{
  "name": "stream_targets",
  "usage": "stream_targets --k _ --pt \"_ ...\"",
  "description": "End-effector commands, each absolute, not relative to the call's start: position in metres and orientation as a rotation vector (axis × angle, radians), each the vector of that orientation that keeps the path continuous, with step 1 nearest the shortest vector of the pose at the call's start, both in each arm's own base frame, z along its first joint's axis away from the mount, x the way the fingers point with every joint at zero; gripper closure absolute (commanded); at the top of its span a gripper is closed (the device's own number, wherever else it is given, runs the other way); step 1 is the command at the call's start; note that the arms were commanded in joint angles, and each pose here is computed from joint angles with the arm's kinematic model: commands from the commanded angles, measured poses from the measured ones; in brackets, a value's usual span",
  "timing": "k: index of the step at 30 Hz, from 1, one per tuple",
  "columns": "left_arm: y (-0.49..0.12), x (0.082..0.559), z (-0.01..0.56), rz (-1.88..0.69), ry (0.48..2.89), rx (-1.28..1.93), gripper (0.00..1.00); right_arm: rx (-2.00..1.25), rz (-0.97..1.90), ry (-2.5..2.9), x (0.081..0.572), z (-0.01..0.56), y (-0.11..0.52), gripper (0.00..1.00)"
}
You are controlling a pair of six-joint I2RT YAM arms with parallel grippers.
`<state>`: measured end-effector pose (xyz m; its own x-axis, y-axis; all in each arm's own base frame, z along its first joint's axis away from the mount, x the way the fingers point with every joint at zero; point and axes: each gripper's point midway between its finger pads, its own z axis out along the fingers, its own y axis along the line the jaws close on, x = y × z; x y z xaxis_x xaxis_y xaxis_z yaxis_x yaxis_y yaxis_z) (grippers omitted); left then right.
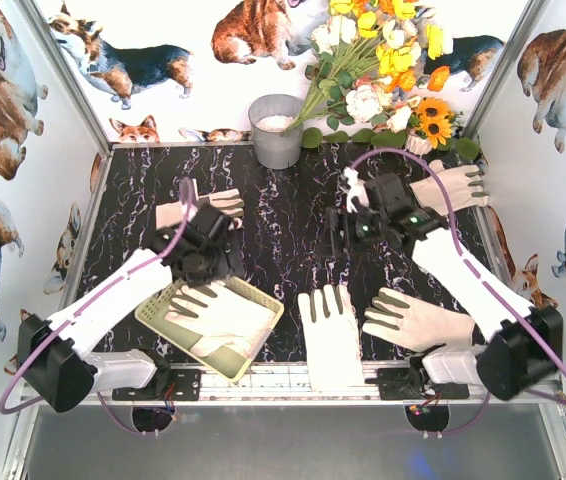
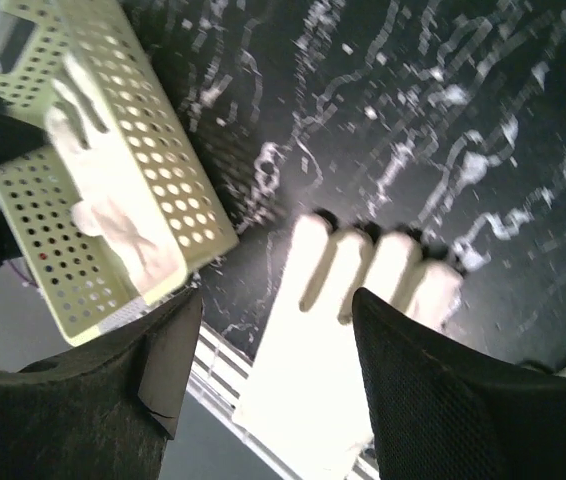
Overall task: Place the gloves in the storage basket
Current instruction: Adjust the glove in the bin, then pick up the glove from the center of the board.
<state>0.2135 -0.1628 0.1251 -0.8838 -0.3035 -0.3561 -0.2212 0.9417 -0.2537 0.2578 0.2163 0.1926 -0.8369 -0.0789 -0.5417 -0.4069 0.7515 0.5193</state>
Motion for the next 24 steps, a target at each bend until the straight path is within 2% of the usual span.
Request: stream_targets --k 1,6,11,18,24 --pt "-0.148 0.231 0.166 -0.186 2.606 -0.278 0.2 -0.262 0.719 2.521 0.246 0.17 0.182 0.37" --pt "-0.15 0.26 0.207 -0.19 2.487 -0.236 0.1 -0.1 0.533 2.642 0.237 0.145 0.151 0.37" --pt "-0.146 0.293 0.237 -0.208 2.389 -0.264 0.08 0.019 0.49 2.725 0.234 0.118 0.141 0.37" --pt "-0.131 0.319 0.252 -0.291 2.324 -0.368 0.07 0.059 0.53 2.877 0.225 0.078 0.146 0.37" --pt "-0.12 0.305 0.248 -0.266 2.349 -0.368 0.06 0.064 0.706 2.925 0.217 0.054 0.166 0.37"
